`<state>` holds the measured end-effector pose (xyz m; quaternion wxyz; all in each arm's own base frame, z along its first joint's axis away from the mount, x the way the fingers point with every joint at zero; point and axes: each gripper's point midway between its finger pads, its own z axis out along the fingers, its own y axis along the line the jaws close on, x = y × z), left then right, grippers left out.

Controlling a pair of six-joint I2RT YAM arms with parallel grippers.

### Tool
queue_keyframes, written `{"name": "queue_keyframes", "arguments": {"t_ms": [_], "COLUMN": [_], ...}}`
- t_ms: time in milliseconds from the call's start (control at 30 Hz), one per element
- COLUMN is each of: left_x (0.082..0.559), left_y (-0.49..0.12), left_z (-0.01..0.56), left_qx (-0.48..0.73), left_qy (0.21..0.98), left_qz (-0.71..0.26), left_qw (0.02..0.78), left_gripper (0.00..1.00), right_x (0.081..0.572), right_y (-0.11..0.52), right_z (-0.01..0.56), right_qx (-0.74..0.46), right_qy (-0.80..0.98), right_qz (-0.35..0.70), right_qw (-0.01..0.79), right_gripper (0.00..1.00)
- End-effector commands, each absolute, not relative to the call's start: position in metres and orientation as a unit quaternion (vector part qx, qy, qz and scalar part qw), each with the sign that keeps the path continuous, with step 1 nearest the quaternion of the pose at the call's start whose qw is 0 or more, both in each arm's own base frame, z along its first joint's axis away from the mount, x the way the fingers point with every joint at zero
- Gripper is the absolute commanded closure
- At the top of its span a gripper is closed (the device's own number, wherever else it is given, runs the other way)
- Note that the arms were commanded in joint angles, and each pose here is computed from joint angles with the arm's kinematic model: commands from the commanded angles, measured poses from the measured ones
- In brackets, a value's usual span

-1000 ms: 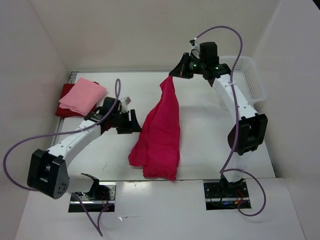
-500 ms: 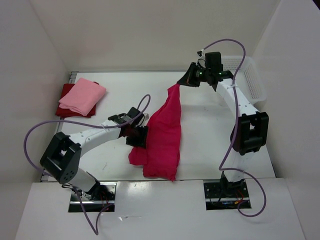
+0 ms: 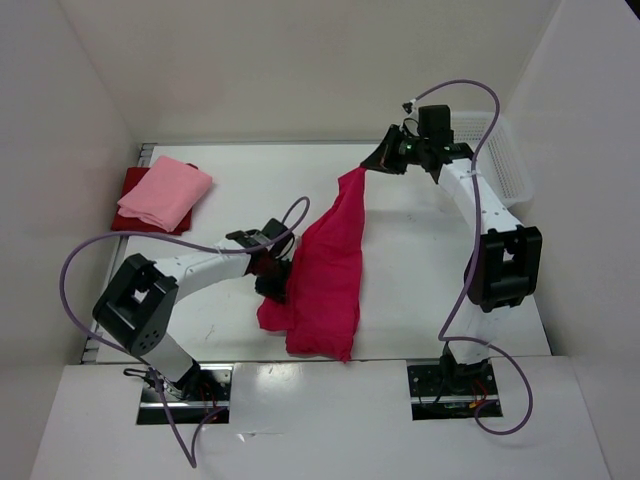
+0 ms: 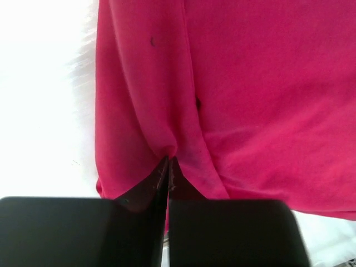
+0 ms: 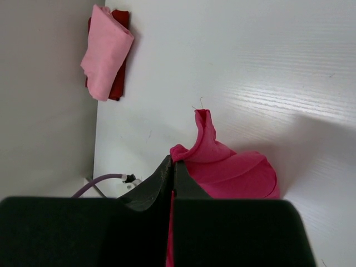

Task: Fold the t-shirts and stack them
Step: Flatten out the tshirt

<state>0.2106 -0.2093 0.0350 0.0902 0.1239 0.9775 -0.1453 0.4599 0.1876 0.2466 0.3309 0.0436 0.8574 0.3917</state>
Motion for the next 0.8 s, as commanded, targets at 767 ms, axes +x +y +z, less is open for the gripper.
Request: {"name": "queue_keyframes", "arguments": {"t_ms": [767], "left_x": [0.460], "left_y": [-0.094], "left_z": [0.514], "left_qx": [0.062], "left_qy": [0.706], "left_qz": [-0.387], "left_qw": [0.590], "left_gripper": [1.00], "right_x": [0.382], "right_y": [0.172], "right_z": [0.628], "right_qx": [-0.119], "right_qy": [0.597], "right_qz": [0.467], "right_qw": [0.641], "right_gripper": [1.00]}}
